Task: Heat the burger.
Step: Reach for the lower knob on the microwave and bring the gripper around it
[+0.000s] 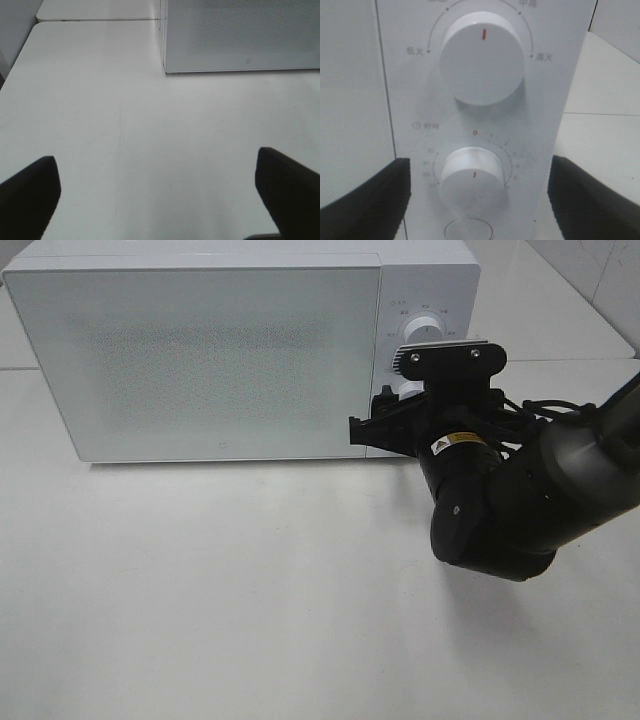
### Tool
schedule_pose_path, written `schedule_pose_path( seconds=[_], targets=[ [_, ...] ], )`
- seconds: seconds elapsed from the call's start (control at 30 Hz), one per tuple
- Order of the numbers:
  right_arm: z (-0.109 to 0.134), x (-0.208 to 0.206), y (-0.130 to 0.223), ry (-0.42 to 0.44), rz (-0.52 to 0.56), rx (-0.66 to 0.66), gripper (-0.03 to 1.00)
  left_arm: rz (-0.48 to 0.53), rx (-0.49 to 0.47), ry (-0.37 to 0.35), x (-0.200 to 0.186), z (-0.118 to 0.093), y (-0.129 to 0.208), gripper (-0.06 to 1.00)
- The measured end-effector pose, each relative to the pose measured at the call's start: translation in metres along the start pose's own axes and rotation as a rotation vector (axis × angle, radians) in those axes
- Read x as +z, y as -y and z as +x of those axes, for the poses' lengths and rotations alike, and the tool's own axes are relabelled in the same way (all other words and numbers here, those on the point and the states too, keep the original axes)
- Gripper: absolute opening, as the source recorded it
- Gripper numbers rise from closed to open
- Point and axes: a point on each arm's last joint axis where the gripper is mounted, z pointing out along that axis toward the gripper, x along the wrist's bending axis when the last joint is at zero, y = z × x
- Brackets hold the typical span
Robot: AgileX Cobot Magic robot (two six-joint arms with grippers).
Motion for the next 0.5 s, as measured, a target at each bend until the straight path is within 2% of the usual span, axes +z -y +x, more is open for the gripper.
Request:
schedule_pose_path(
  seconds=[0.2,0.5],
  targets=[
    [0.003,0.015,0.0,0.003,-0.018,0.041,0.75,0.0,0.0,0.0,0.0,0.0,0.0,0.98],
    [0.009,0.023,0.014,-0.012,0.001,0.023,0.75,0.0,0.0,0.0,0.0,0.0,0.0,0.98]
  ],
)
